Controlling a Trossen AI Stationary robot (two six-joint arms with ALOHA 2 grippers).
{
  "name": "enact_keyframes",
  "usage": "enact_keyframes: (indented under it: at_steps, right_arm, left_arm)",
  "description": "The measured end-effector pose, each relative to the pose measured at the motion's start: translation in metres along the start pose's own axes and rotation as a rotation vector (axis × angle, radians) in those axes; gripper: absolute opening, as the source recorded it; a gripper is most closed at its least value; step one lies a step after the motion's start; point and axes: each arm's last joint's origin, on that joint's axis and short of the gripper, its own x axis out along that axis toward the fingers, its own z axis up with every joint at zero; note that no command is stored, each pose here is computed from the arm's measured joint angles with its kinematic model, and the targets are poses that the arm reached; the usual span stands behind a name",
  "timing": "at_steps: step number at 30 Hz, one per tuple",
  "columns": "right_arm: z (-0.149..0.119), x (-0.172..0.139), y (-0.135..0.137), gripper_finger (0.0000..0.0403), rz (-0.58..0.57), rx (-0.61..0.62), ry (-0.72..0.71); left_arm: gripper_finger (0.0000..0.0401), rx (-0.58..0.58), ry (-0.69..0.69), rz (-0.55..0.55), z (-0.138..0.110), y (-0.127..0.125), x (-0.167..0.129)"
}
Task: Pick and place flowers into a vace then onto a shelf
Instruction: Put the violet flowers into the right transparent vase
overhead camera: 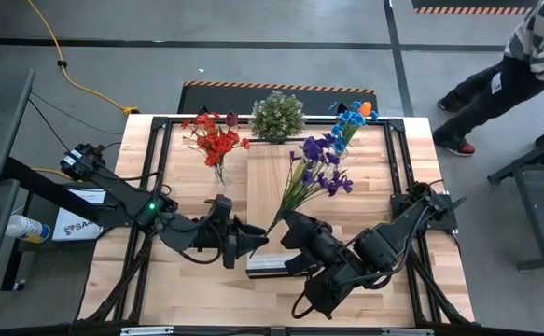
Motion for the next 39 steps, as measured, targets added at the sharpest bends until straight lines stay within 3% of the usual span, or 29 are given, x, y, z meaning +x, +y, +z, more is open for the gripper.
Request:
enact_keyframes:
  at_steps: [16, 21, 30, 39]
  right_arm:
    - [0.0029, 0.0004, -0.0046, 0.0002, -0.003, 0.010, -0.039]
    - [0.0029, 0.0004, -0.0047, 0.0008, -0.003, 0.019, -0.038]
    - [0.0029, 0.0003, -0.0051, 0.0057, -0.005, 0.084, -0.033]
    - [0.0026, -0.0024, -0.0053, 0.0061, -0.023, 0.096, -0.002]
  left_arm:
    - [0.0037, 0.073, -0.001, -0.006, 0.0003, -0.0008, -0.0004]
    - [0.0037, 0.103, -0.002, -0.006, 0.0003, -0.0008, -0.0004]
    - [0.0037, 0.159, -0.056, 0.038, 0.0018, 0.0008, -0.0003]
    - [0.0037, 0.201, -0.133, 0.098, 0.0041, 0.0026, -0.0005]
